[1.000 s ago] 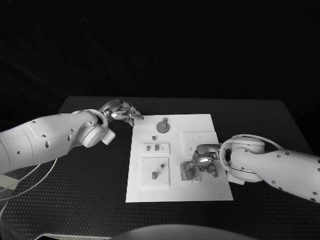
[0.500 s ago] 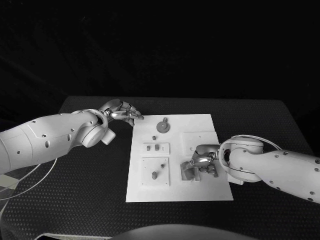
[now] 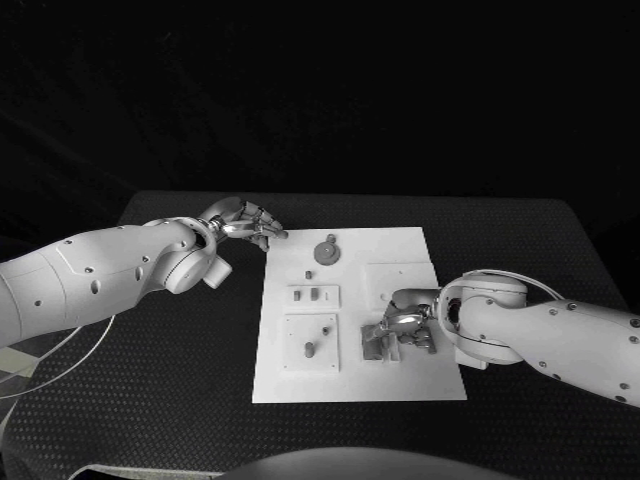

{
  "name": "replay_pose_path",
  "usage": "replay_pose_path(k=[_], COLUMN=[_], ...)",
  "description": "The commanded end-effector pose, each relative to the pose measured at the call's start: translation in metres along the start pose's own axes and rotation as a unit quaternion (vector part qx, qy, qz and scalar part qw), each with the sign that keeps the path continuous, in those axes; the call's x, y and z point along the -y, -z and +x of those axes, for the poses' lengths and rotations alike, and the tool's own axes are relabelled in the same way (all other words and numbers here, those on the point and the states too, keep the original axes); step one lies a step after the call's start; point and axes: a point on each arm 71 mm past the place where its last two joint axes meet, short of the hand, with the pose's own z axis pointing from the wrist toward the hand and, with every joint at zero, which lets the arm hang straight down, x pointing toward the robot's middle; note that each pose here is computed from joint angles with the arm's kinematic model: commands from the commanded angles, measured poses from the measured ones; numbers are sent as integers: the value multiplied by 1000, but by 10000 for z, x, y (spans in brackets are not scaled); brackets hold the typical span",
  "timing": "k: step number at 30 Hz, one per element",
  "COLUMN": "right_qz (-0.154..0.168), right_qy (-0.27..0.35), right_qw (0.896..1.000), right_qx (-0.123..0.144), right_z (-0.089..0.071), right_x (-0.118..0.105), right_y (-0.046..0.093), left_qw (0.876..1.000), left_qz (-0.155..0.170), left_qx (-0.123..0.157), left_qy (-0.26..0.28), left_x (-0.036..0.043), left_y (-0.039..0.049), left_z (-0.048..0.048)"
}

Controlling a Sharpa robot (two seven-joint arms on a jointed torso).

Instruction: Assemble the parts on the task board

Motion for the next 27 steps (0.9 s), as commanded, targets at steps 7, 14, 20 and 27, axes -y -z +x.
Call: replay_pose_path(k=[7,14,20,27], right_qz=[-7,-8,-15,-27], right_qy=[5,27,39,55], right_qw=[1000,1000,999,997], right_qx=[-1,7,19,37], right_z=[29,40,48,34], right_x=[-21,-3,0,-52], right_y=[15,74,179,259], left_qw=[1000,1000,1000,1000], left_qz=[6,6,6,6], left_qx=[-4,-4,-3,-5], left_qy=[3,3,3,3], left_x=[19,19,14,17], left_y=[-2,-2,2,-2], left_z=[14,13,5,12])
